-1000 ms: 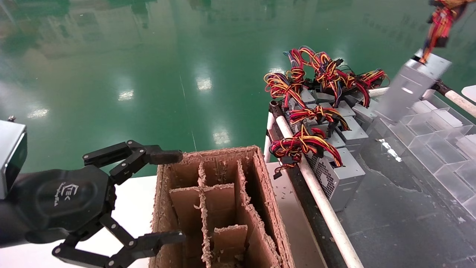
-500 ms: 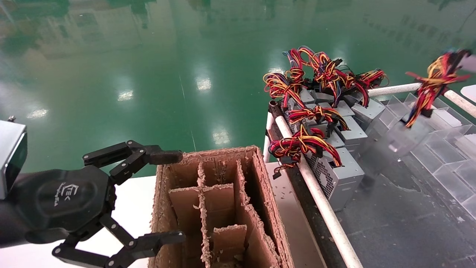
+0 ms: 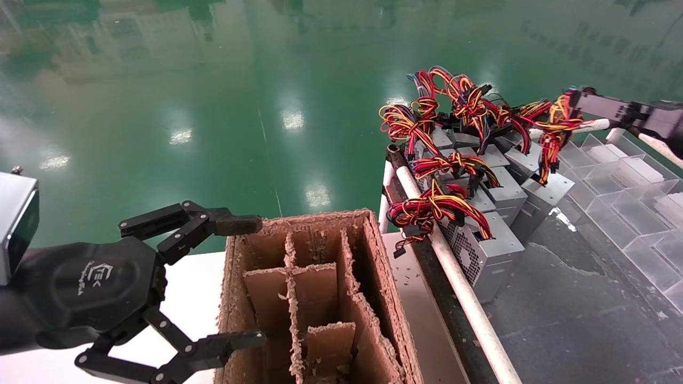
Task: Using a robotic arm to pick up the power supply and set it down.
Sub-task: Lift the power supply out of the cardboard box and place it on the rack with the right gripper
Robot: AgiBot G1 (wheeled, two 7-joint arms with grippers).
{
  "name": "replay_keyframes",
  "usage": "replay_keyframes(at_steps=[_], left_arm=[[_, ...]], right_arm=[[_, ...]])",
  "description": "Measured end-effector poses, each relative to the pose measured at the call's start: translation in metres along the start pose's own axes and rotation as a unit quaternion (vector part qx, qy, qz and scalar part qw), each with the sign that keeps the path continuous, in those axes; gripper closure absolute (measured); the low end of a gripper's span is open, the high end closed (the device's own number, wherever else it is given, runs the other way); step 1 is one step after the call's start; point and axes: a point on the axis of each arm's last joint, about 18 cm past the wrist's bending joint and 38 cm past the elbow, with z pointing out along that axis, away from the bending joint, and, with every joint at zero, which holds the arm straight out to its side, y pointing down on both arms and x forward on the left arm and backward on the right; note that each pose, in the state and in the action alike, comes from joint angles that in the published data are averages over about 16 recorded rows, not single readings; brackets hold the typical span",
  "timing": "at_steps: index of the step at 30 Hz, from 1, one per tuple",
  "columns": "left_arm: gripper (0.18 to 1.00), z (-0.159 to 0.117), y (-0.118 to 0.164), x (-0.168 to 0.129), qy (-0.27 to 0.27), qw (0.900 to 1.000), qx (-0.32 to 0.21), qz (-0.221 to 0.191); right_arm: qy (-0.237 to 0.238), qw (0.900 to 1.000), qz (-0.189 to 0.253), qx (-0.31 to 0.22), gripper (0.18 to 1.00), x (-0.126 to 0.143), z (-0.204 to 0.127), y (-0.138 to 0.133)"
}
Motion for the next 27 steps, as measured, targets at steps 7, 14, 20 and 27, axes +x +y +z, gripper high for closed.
replay_keyframes(at_steps=[7, 14, 20, 27], left_arm=[[0.183, 0.0, 0.0, 0.0, 0.0, 1.0, 0.0, 0.0], [0.183, 0.0, 0.0, 0.0, 0.0, 1.0, 0.0, 0.0], [0.183, 0.0, 0.0, 0.0, 0.0, 1.0, 0.0, 0.0], [0.183, 0.0, 0.0, 0.0, 0.0, 1.0, 0.0, 0.0]], right_arm=[[0.006, 1.0, -0.008, -0.005, 0.988, -0.003, 0.014, 0.001], [0.008, 1.0, -0.007, -0.007, 0.982, -0.004, 0.016, 0.0], [0.004, 1.0, -0.004, -0.007, 0.952, -0.005, 0.015, -0.002], [-0.002, 1.0, 0.003, -0.001, 0.875, -0.007, 0.013, -0.008]])
